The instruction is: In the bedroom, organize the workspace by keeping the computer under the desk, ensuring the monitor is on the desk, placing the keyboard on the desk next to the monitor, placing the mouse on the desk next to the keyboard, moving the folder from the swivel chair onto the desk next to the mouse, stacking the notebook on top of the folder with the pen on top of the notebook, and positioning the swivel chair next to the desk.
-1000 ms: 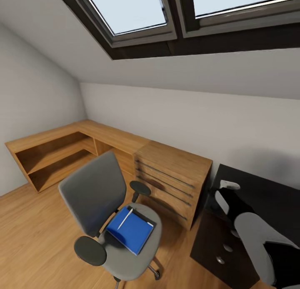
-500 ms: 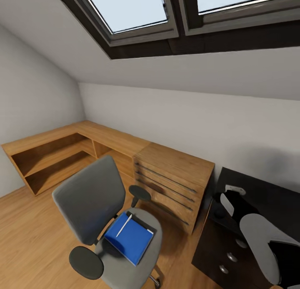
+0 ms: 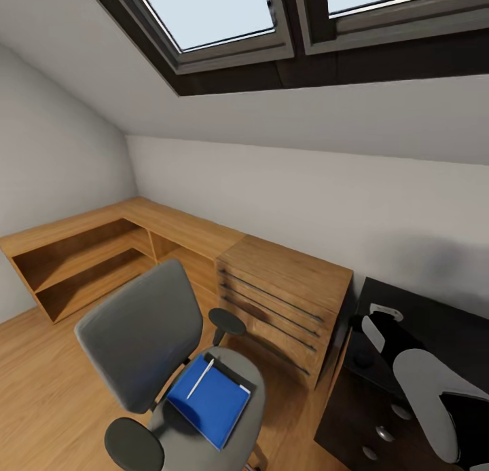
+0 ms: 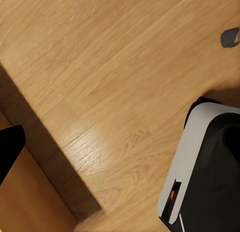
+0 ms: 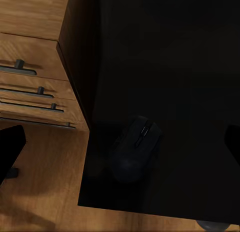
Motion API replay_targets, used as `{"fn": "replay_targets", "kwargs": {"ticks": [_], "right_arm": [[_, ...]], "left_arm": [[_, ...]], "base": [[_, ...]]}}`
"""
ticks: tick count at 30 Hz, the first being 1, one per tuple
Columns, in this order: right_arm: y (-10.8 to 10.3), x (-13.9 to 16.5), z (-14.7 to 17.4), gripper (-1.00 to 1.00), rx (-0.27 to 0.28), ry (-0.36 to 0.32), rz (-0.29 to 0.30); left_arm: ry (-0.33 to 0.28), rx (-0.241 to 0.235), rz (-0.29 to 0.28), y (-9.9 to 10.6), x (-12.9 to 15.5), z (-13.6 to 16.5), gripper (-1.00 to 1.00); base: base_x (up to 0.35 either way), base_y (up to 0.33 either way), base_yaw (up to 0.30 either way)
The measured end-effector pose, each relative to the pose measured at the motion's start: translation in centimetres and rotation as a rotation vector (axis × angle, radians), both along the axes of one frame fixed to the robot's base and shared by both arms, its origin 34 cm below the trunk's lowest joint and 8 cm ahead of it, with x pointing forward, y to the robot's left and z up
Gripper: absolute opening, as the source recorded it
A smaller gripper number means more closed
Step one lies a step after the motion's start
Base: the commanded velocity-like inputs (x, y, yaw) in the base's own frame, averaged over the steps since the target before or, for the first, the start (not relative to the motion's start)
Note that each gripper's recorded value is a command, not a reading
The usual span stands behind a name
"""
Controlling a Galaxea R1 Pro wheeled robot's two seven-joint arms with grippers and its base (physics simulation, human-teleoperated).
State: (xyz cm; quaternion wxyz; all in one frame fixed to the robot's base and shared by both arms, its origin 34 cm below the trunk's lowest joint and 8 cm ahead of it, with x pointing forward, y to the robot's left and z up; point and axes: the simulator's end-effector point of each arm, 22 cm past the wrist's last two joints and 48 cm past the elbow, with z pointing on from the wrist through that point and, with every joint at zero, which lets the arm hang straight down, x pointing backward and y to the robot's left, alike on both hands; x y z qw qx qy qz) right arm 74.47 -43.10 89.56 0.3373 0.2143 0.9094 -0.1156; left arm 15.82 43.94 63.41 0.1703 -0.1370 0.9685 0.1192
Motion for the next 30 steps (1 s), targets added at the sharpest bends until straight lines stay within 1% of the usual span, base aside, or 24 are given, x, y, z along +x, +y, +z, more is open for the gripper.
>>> {"fn": "replay_targets", "kwargs": {"ticks": [9,14,21,25,30], "right_arm": [[0.0,-0.2,-0.2,1.0,0.011,0.007,-0.006],[-0.4,-0.6,-0.4,1.0,0.013,0.025,-0.009],[-0.8,-0.8,-0.6,1.0,0.012,0.033,-0.013],[-0.9,-0.6,-0.8,1.0,0.009,0.031,-0.014],[-1.1,-0.6,-1.3,1.0,0.008,0.036,-0.02]], "left_arm": [[0.0,0.003,0.0,0.2,0.0,0.1,1.0],[-0.002,0.006,0.001,0.4,0.1,0.1,1.0],[-0.004,0.012,0.004,0.6,0.1,0.1,1.0],[-0.005,0.018,0.006,0.9,0.3,-0.2,1.0],[-0.004,0.03,0.005,1.7,0.5,-0.4,1.0]], "base": [[0.003,0.0,0.0],[0.0,0.0,0.0],[0.0,0.0,0.0],[0.0,0.0,0.0],[0.0,0.0,0.0]]}}
